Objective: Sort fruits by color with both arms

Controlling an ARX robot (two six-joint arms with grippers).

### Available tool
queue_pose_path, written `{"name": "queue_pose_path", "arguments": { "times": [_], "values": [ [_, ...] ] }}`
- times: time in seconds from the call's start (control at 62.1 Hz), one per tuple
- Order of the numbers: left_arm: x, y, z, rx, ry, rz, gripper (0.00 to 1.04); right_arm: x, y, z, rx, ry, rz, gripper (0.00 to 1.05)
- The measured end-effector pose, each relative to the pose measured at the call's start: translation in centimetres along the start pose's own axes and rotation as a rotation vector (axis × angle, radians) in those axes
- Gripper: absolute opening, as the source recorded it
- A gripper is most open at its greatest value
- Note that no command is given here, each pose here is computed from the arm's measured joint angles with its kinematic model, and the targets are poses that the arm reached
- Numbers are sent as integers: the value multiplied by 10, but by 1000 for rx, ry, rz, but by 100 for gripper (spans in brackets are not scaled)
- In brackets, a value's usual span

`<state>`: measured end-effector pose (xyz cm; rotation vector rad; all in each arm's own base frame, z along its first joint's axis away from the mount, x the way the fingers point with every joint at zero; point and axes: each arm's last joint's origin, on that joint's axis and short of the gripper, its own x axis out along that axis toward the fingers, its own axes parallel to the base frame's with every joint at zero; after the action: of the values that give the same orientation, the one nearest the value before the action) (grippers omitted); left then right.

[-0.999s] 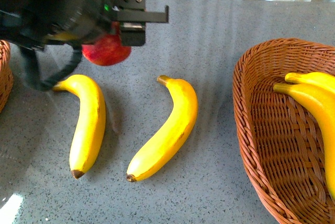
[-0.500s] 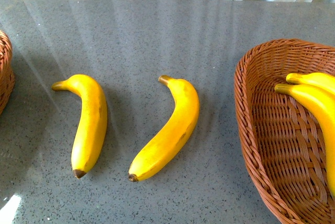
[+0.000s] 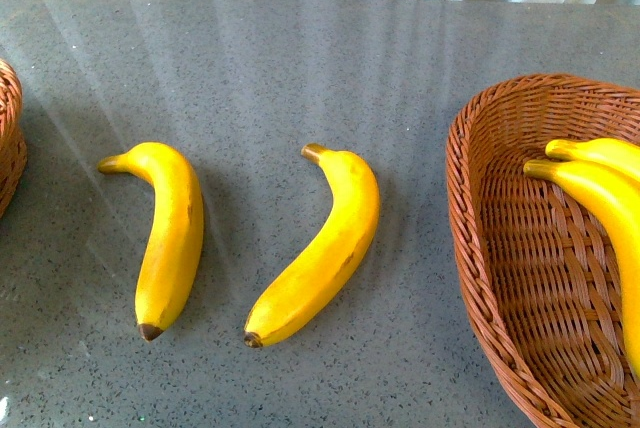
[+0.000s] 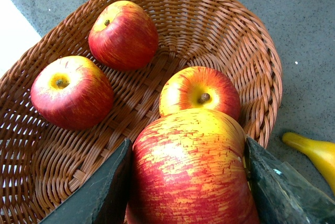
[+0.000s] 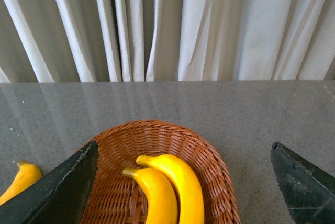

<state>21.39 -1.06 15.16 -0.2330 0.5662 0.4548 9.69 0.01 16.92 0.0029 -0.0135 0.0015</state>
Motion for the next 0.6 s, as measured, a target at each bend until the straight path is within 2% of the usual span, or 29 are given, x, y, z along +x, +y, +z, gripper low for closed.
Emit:
{"name": "queue_pose_path", "arguments": {
  "times": [0.145, 0.193, 0.387, 0.596],
  "values": [
    [7, 6, -1, -22, 5, 11, 55, 0, 0, 0, 0, 0, 0, 96],
    [8, 7, -1, -26, 5, 16, 68, 0, 0, 0, 0, 0, 0, 96],
    [9, 9, -3, -32, 4, 16, 97, 0, 0, 0, 0, 0, 0, 96],
    [-8, 7, 4, -59, -60, -26, 96, 0, 0, 0, 0, 0, 0, 96]
  ]
}}
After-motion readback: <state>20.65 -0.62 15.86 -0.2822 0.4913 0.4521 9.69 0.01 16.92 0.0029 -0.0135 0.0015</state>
